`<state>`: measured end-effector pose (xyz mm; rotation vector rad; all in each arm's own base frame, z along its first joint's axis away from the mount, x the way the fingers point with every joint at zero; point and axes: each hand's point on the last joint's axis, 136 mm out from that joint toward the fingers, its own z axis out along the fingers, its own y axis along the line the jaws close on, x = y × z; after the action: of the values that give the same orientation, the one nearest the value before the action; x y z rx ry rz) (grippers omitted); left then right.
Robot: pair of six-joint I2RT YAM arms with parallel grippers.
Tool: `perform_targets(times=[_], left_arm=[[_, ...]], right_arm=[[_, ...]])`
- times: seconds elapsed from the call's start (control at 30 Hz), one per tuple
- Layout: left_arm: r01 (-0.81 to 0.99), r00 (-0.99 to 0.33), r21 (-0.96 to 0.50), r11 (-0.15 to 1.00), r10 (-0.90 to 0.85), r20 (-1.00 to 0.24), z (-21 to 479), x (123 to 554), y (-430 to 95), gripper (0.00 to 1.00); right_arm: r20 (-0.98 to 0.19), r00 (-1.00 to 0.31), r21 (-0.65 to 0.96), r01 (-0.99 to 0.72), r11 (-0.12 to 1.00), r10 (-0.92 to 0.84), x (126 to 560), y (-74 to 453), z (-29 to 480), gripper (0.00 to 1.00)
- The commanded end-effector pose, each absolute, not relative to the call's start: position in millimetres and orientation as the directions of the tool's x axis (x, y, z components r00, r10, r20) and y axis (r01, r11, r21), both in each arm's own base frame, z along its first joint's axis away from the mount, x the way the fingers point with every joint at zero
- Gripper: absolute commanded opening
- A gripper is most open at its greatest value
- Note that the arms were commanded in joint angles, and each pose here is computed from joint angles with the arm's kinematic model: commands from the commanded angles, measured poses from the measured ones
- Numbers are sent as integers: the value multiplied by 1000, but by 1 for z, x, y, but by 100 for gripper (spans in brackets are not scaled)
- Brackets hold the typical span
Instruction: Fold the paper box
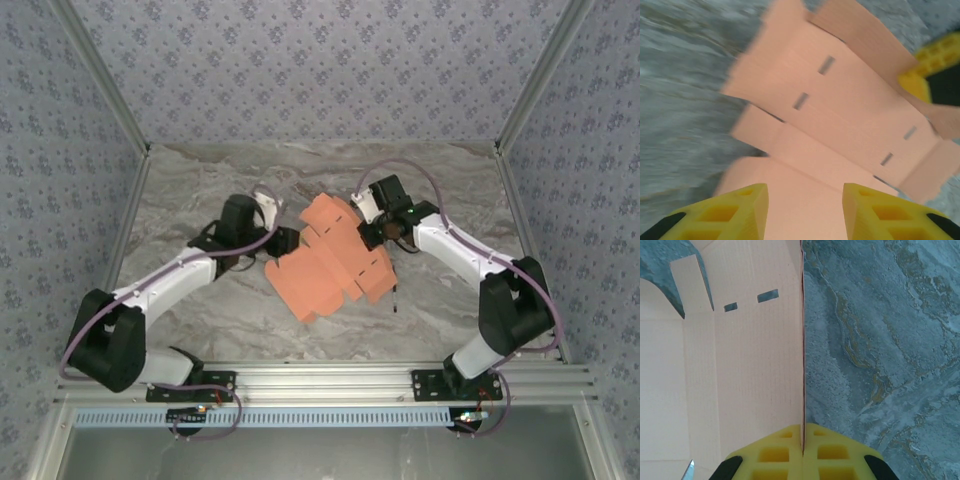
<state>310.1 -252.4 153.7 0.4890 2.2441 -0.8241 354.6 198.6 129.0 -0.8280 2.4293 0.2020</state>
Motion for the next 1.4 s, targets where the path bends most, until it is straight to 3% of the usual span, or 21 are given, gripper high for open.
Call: perform_targets(times=[0.0,0.23,0.43,1.07,1.37], left_arm=[[552,-688,-461,695,66,-723,146,312,-277,41],[569,-721,-487,663,118,-682,107,314,-332,28],[559,-734,-491,668,124,-668,84,326,-350,22],[460,-793,-506,730,81,-603,14,334,-354,15],[387,-787,-581,716,-72,-613,12,342,-362,15]], right_arm=[[-551,-651,-75,-584,808,-521,366,195,141,3],[-536,-661,-80,-579,812,-524,369,194,139,3],[-529,-665,-77,-581,810,-527,368,194,137,3],[-549,-691,-18,-552,834,-470,367,212,135,3],[-537,-697,-135,-486,863,-476,360,230,140,2]])
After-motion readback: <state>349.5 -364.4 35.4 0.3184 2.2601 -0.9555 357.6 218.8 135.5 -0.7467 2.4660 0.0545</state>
